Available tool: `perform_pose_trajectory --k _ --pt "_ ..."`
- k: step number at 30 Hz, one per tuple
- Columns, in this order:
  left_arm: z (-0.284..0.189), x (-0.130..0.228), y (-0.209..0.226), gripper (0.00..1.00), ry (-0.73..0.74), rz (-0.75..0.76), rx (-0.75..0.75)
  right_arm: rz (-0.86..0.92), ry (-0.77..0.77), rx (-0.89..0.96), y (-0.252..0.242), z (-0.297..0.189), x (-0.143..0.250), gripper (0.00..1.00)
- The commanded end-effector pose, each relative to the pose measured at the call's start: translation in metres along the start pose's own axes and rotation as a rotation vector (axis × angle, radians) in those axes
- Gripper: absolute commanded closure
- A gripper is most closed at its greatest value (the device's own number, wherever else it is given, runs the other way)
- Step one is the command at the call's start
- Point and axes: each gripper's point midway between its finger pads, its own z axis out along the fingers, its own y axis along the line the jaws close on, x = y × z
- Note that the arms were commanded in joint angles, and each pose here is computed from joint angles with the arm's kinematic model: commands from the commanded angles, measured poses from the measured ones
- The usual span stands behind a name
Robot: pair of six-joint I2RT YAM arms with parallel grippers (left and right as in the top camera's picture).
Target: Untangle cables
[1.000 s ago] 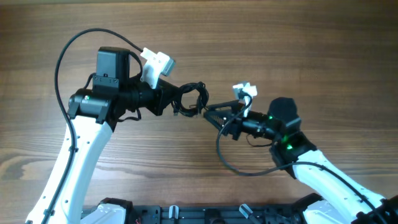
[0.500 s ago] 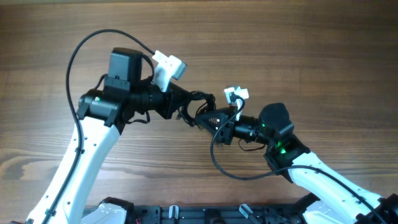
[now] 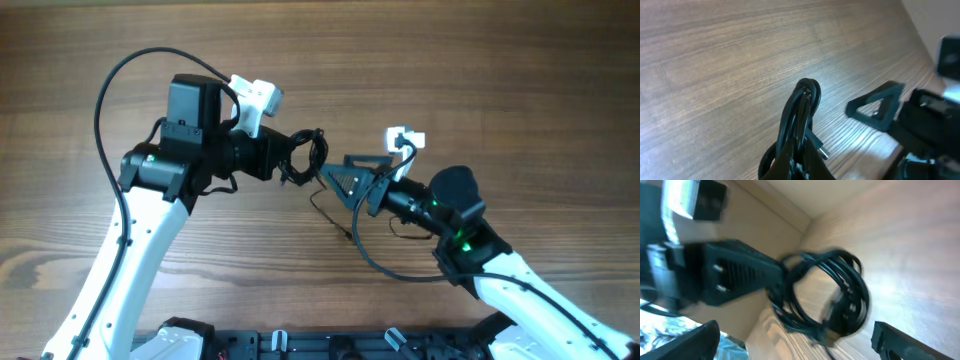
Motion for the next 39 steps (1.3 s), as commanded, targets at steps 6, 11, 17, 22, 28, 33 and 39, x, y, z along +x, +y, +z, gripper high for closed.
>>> perform_pose_trajectory --k 6,11,17,22,28,33,39 --pt "0.008 0.003 -0.03 0.96 0.02 -0.084 0.036 -0.08 0.025 0.097 -0.022 0.016 0.02 0.71" --pt "0.009 0.005 -0.034 0.96 0.025 -0.073 0.038 -0.066 0.064 0.071 -0.017 0.017 0.029 0.73" --pt "0.01 0.002 -0.036 0.96 0.013 -0.069 0.045 0.02 0.123 0.13 -0.035 0.019 0.047 0.75" --pt "0.014 0.007 -0.048 0.96 0.033 -0.042 0.068 0.048 0.091 -0.073 0.01 0.023 0.031 0.95" --pt "0.017 0.011 -0.061 0.96 0.05 -0.016 0.101 0.117 -0.006 0.017 -0.007 0.024 0.016 0.95" --pt "0.007 0.024 -0.099 0.96 0.104 0.071 0.339 0.028 -0.122 0.076 -0.015 0.022 -0.006 0.95" --pt "0.001 0.031 -0.093 0.96 0.12 0.107 0.363 0.032 -0.095 0.072 -0.017 0.023 -0.001 0.53"
